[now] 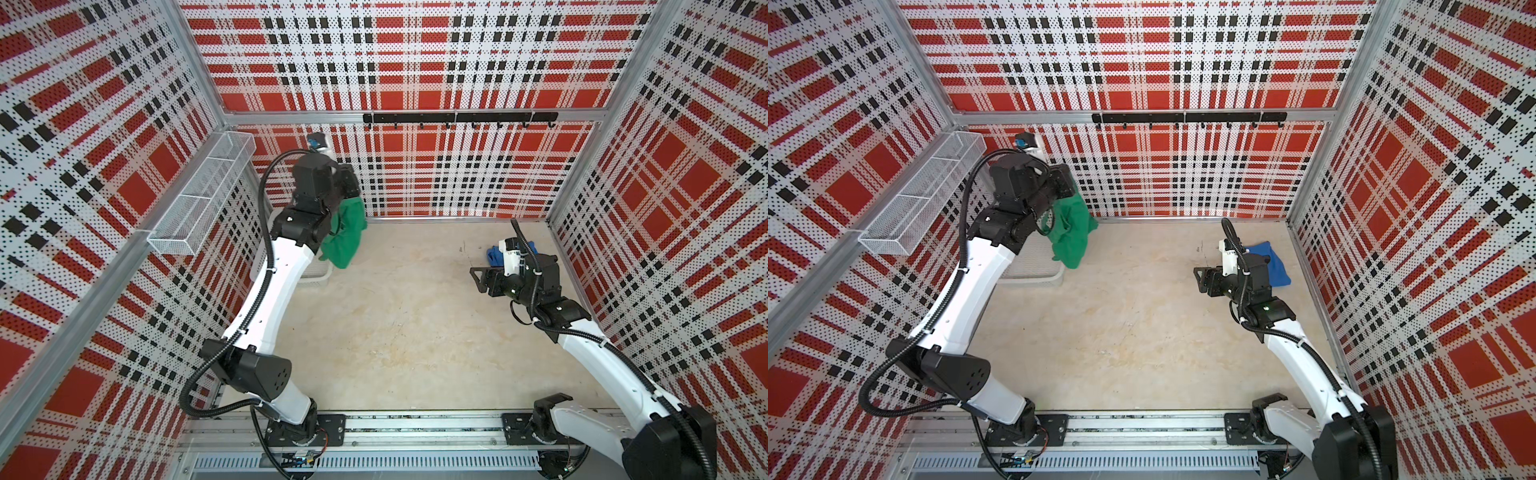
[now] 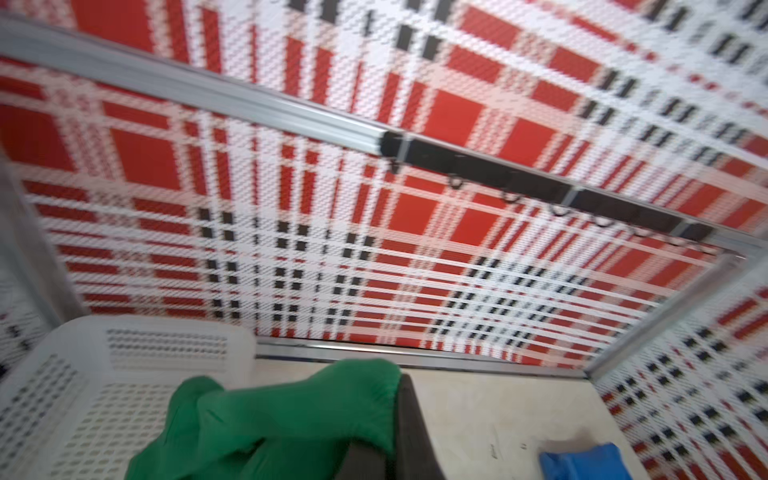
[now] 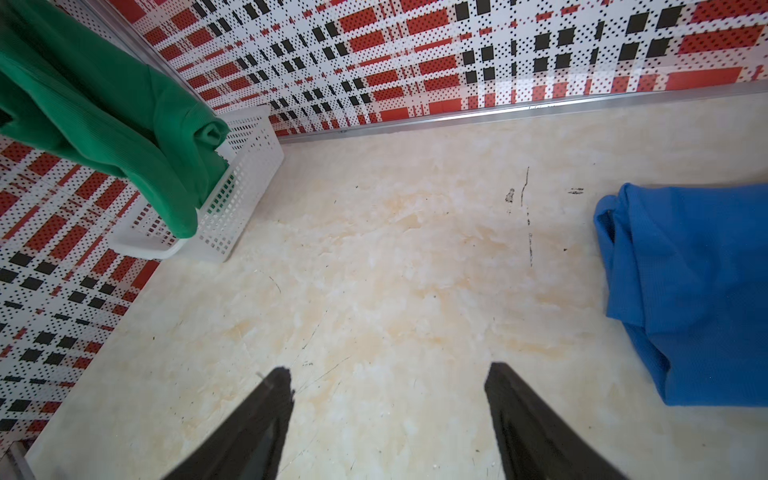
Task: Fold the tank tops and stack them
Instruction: 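Lift green tank top from basket with left gripper while right draws back, then lay the green tank top mid-table and grasp its edges with both grippers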
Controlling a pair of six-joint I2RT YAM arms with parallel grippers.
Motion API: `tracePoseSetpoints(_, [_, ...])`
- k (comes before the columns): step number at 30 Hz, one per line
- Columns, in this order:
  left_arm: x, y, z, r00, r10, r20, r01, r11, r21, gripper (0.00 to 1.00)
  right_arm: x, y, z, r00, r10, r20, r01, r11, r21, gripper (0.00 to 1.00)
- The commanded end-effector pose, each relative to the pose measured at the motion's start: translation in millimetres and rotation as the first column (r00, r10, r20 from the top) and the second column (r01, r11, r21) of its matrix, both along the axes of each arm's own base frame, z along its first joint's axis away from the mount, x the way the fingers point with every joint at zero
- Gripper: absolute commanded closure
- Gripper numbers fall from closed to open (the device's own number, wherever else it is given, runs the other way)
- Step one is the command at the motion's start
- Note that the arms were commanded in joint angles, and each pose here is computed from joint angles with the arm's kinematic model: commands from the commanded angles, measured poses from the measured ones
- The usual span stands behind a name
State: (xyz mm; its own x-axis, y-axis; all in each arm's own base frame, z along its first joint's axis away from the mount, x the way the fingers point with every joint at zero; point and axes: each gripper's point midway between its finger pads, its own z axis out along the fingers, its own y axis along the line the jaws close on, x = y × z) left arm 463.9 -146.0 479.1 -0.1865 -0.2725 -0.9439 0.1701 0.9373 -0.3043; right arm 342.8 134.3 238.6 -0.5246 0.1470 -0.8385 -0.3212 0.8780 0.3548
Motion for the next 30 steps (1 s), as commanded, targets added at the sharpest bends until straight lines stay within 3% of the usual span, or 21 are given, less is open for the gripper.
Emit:
tracePoseSetpoints(1, [-17.5,-45.4,-17.0,0.987,-0.147,-0.068,0.149,0.988,0.029,1.00,0.9,-8.3,2.8,0.999,-0.037,-0.013,0.037,0.999,-0.006,0.24])
tracePoseSetpoints(7, [-39.5,-136.9,-64.8,0.909,-0.393,-0.138,0.391,0.920,-0.042,1.00,1.9,-21.0,-7.9,0.993,-0.101,-0.066,0.102,0.995,0.008,0.24])
tracePoseSetpoints(9, [-35.0,-154.7,-103.4,0.879,-0.438,-0.188,0.431,0.899,-0.077,0.78,2.4,-30.6,-20.5,0.984,-0.133,-0.121,0.135,0.991,0.011,0.24])
tracePoseSetpoints(10, [-30.1,-157.4,-120.2,0.877,-0.433,-0.208,0.428,0.901,-0.073,0.77,2.2,-34.1,-27.5,0.978,-0.142,-0.151,0.145,0.989,0.009,0.24])
tracePoseSetpoints(12, [-12.5,-151.3,-154.1,0.891,-0.381,-0.246,0.370,0.925,-0.089,0.71,-0.4,-36.1,-41.7,0.968,-0.136,-0.209,0.135,0.991,-0.016,0.23])
tracePoseSetpoints(15, [11.7,-133.2,-189.6,0.903,-0.323,-0.284,0.307,0.946,-0.102,0.52,-7.9,-31.9,-58.3,0.957,-0.101,-0.271,0.095,0.995,-0.035,0.22])
tracePoseSetpoints(22, [17.7,-74.6,-214.2,0.935,-0.144,-0.325,0.144,0.989,-0.025,0.24,-18.9,-33.9,-86.7,0.937,-0.109,-0.333,0.083,0.993,-0.089,0.26])
tracePoseSetpoints(25, [-2.1,-55.0,-242.0,0.913,-0.110,-0.392,0.112,0.994,-0.020,0.24,-13.8,-41.2,-99.5,0.917,-0.157,-0.366,0.115,0.984,-0.133,0.34])
tracePoseSetpoints(30, [-57.6,-78.2,-313.3,0.829,-0.223,-0.512,0.165,0.974,-0.157,0.45,-4.3,-38.9,-119.2,0.893,-0.167,-0.418,0.120,0.983,-0.136,0.46])
